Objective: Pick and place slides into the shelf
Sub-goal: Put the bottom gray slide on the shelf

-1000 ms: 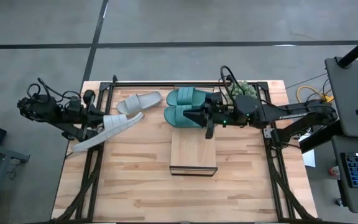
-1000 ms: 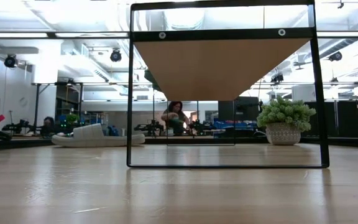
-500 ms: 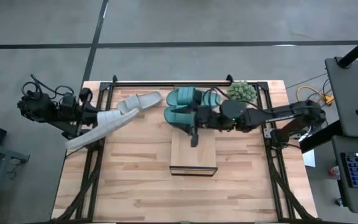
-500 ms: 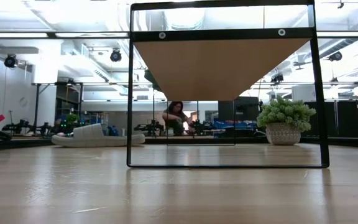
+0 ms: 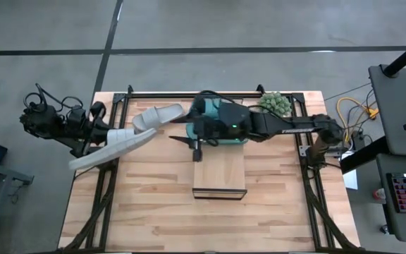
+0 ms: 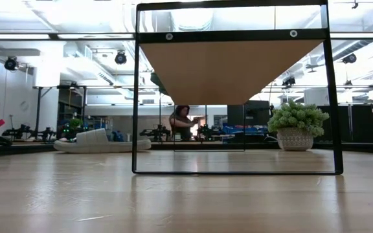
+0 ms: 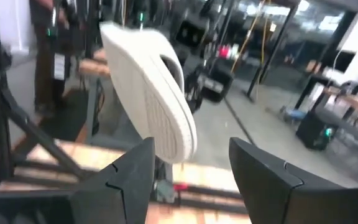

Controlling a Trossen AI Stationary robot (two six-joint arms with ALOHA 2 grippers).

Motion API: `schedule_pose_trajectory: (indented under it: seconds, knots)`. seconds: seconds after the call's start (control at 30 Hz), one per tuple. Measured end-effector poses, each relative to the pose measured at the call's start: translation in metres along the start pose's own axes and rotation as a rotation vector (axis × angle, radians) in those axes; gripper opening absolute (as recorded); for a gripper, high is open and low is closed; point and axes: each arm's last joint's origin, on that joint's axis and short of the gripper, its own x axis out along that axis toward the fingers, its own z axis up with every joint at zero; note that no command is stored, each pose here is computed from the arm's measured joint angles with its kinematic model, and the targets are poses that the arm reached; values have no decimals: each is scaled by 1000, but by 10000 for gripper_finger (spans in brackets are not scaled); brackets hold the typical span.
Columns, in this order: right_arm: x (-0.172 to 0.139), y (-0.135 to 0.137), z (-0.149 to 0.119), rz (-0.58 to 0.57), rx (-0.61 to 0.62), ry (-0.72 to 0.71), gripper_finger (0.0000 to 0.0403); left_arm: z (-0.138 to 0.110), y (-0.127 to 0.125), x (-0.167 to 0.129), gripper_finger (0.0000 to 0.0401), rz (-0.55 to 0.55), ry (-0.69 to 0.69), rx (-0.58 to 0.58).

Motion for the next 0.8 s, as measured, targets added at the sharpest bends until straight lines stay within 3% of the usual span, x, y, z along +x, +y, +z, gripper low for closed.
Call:
schedule_pose_trajectory:
  seconds: [0.27, 0.8]
  knots:
    - [22, 2, 18, 109, -32, -6, 199, 1, -2, 2, 0, -42, 2, -1]
    - [46, 3, 11, 124, -56, 19, 199, 7, -5, 2, 0, -110, -51, 7]
